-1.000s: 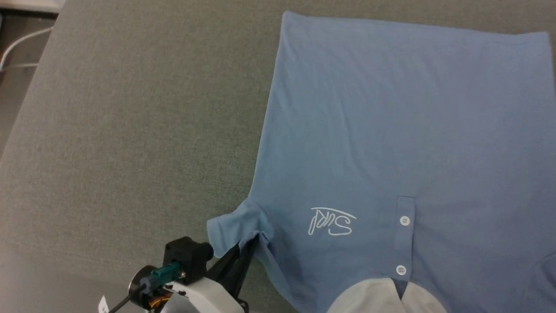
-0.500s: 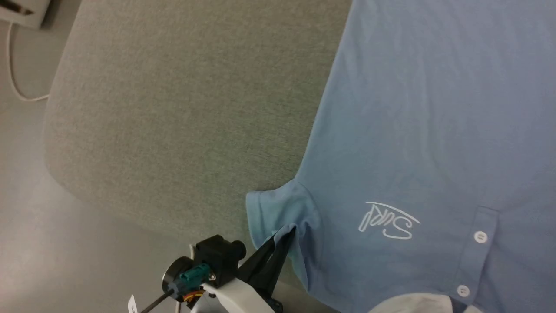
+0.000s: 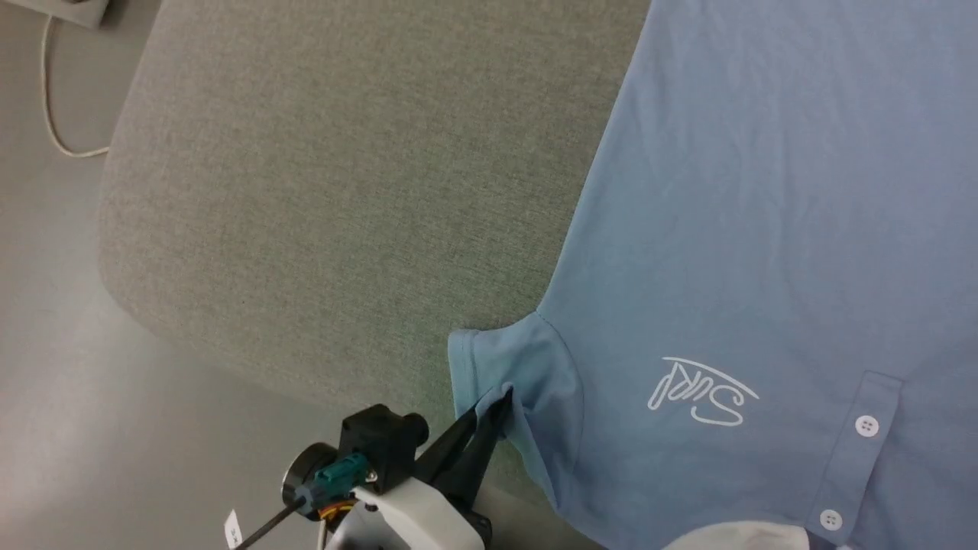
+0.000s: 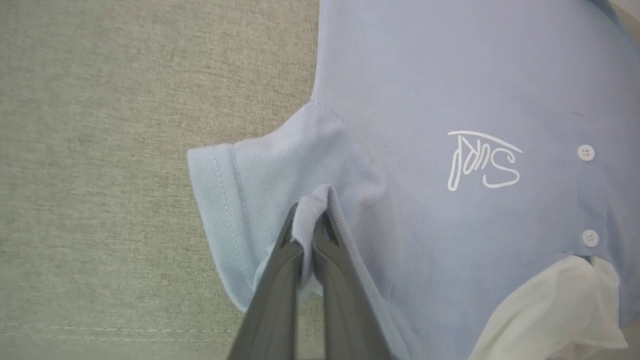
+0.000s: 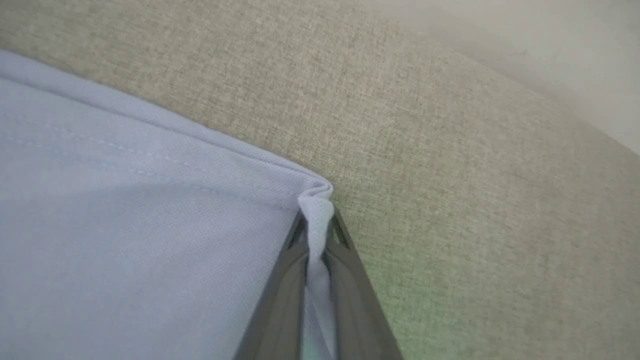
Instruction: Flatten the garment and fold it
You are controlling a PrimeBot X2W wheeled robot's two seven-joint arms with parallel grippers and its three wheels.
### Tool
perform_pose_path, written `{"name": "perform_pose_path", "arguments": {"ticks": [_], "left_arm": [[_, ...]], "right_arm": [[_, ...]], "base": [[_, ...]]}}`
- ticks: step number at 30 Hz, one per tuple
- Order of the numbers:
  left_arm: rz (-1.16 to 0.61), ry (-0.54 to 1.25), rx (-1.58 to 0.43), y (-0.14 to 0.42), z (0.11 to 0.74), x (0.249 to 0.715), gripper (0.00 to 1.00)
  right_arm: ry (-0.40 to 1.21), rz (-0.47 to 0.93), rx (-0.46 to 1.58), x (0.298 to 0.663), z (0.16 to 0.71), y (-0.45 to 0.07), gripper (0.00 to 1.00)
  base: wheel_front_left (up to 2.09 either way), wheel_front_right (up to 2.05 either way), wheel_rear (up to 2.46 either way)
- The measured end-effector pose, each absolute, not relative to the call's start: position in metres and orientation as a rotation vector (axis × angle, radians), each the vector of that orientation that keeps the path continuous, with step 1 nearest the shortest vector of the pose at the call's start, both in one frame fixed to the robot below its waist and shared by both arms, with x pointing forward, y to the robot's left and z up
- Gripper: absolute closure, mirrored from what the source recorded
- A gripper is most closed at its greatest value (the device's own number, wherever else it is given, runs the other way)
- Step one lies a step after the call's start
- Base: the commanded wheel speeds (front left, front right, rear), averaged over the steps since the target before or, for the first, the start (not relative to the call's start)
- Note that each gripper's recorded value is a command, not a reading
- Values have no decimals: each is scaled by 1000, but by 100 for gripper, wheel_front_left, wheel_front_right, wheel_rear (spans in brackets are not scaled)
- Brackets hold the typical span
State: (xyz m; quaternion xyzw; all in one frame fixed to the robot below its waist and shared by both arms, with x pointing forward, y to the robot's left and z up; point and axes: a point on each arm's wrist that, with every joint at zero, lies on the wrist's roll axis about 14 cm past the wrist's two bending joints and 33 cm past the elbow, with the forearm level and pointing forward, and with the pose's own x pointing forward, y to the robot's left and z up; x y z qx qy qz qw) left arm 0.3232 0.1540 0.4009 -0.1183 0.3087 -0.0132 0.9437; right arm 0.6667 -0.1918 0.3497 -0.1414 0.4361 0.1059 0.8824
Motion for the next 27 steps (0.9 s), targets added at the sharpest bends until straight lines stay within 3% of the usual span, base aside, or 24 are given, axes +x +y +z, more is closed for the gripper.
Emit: {"name": "perform_pose_path", "arguments": {"ticks": [3, 10, 27], "left_arm": [[-29, 616, -232, 157, 404, 324, 100], [-7, 565, -238, 169, 419, 316, 100], [-102, 385, -273, 146, 458, 318, 100]], "right_arm": [[908, 219, -305, 659, 351, -195, 100], [936, 203, -321, 601, 360, -223, 100], [1119, -25, -166, 382, 384, -351, 100]], "base": [[0, 0, 0], [0, 0, 0], [0, 0, 0]]}}
